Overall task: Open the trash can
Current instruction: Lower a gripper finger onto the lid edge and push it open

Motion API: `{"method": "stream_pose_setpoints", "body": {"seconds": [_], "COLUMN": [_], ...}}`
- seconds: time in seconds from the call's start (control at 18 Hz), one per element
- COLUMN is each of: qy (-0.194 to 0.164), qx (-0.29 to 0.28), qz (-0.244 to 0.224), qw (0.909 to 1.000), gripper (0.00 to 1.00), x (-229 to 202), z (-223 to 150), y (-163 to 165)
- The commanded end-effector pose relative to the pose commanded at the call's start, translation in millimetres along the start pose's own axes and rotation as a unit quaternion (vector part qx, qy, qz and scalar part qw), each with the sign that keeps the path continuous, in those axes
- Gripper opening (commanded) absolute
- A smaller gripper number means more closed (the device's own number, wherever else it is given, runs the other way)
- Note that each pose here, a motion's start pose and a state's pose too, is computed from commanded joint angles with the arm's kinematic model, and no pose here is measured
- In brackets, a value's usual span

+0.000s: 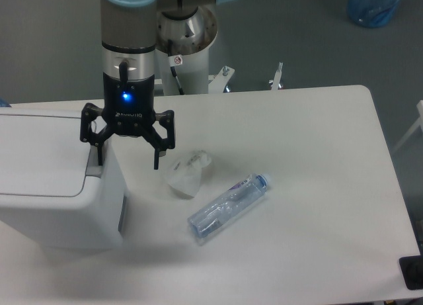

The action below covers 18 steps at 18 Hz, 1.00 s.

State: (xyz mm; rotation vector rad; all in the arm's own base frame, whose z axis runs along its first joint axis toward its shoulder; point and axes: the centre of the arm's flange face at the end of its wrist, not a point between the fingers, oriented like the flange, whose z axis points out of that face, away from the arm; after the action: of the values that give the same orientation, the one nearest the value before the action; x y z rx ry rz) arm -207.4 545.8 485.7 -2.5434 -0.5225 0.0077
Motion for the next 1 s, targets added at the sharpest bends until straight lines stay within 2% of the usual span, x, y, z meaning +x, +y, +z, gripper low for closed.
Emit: {"method": "stream_pose_setpoints", "body": {"seconds": [0.61,1.0], "qy": [0.001,-0.001], "qx": [-0.007,0.002], "qz": [0.0,0.003], "qw": [1.0,1.0], "gripper": [1.0,1.0], "x": [-0.9,-1.1], "z": [7.2,-1.2], "y": [3.9,-2.7]}}
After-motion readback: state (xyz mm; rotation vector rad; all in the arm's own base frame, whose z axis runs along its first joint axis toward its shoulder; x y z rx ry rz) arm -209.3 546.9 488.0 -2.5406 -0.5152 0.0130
